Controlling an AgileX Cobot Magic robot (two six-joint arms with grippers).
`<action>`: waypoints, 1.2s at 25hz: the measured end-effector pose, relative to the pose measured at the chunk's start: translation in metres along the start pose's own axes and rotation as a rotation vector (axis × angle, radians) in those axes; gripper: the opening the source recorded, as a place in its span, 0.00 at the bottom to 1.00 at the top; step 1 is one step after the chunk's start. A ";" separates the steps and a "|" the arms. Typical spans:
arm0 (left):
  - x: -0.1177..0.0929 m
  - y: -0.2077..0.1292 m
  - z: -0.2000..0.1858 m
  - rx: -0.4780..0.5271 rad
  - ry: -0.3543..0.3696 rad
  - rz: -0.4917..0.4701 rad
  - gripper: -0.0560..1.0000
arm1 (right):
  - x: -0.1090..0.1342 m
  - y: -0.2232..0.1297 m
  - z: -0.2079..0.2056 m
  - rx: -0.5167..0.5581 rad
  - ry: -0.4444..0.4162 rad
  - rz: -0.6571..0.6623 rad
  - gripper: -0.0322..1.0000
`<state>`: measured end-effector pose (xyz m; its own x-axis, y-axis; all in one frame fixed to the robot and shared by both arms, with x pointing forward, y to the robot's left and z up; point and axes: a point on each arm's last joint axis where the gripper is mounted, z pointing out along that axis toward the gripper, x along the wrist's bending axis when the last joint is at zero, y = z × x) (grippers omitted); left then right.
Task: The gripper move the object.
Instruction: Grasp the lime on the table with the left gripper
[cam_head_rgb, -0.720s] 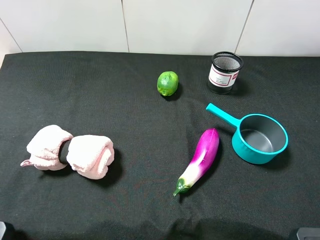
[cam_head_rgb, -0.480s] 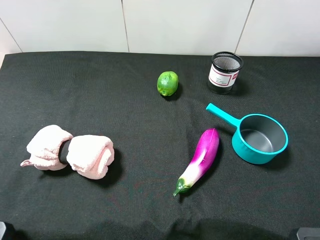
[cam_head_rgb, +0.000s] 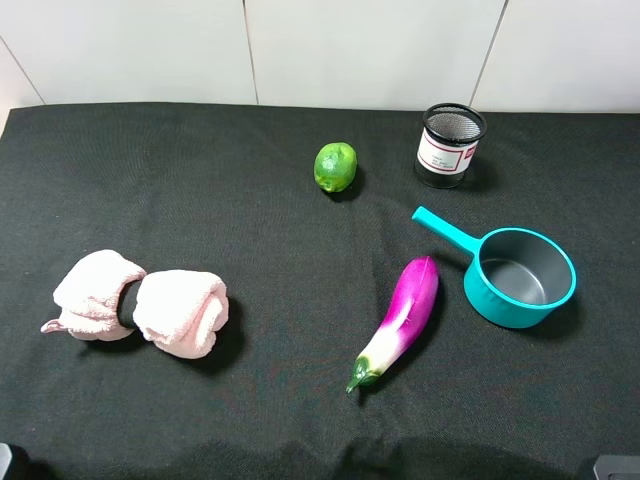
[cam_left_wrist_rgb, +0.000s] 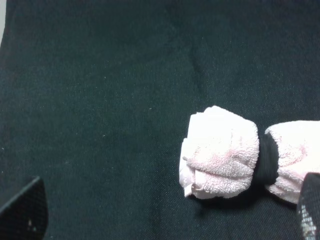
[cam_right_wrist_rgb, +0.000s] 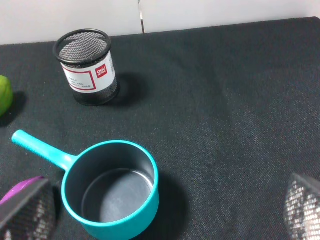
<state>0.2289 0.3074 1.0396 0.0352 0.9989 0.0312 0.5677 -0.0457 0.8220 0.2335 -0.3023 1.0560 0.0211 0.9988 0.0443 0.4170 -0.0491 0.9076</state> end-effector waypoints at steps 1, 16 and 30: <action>0.000 0.000 0.000 0.000 0.000 0.000 1.00 | 0.000 0.000 0.000 0.000 0.000 0.000 0.70; 0.000 0.066 0.000 0.171 -0.007 0.045 0.99 | 0.000 0.000 0.000 0.000 0.000 0.000 0.70; -0.012 0.144 0.066 0.441 -0.103 0.059 0.99 | 0.000 0.000 0.000 0.000 0.000 0.000 0.70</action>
<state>0.3650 0.2877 1.1200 0.1466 0.9892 -0.0041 0.8576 -0.1250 0.4988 0.2335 -0.3023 1.0560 0.0211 0.9988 0.0443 0.4170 -0.0491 0.9076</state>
